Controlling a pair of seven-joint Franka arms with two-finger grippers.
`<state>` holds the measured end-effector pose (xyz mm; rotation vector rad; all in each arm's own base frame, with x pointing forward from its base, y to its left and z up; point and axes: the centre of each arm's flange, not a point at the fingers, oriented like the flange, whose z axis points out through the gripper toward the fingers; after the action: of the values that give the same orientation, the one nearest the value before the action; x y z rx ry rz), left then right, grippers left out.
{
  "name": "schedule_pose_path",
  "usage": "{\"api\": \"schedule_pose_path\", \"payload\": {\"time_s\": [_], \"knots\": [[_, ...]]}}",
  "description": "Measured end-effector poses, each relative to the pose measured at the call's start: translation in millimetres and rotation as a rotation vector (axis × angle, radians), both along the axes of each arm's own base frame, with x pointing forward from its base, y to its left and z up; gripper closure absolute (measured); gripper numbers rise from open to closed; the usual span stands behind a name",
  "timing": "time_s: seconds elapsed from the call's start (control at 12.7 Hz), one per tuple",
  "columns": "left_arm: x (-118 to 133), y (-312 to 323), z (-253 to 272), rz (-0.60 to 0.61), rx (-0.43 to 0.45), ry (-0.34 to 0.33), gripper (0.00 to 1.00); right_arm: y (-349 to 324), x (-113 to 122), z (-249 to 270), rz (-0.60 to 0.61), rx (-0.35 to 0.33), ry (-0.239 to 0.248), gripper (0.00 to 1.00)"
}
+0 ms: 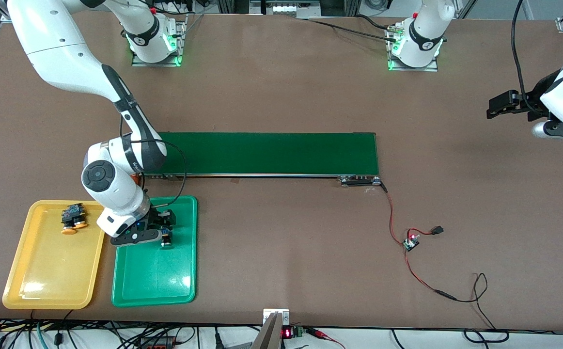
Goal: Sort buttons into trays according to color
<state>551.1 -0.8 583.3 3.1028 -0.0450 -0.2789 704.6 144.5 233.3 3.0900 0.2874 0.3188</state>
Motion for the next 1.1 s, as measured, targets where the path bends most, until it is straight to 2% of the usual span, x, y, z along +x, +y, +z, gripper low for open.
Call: {"api": "schedule_pose_path", "payload": {"time_s": [0.08, 0.31, 0.47, 0.55, 0.71, 0.86, 1.1], "knots": [[1, 2, 0, 0.005, 0.0, 0.0, 0.0, 0, 1, 6, -0.001, -0.002, -0.004, 0.0], [2, 7, -1, 0.014, 0.0, 0.0, 0.0, -2, -2, 57, -0.009, -0.03, 0.004, 0.0], [2, 9, -1, 0.018, 0.0, 0.0, 0.0, -5, -13, 111, -0.06, -0.011, 0.061, 0.0], [2, 9, 0, 0.018, 0.0, 0.0, 0.0, -11, -23, 145, -0.097, 0.007, 0.103, 0.0], [2, 8, 0, 0.016, 0.0, -0.001, 0.0, -43, -48, 217, -0.152, -0.01, 0.163, 0.0], [2, 6, 0, 0.014, 0.0, -0.002, 0.0, -85, -77, 278, -0.161, -0.041, 0.2, 0.0], [2, 7, 1, 0.014, 0.0, -0.004, 0.0, -131, -122, 339, -0.212, -0.058, 0.255, 0.0]]}}
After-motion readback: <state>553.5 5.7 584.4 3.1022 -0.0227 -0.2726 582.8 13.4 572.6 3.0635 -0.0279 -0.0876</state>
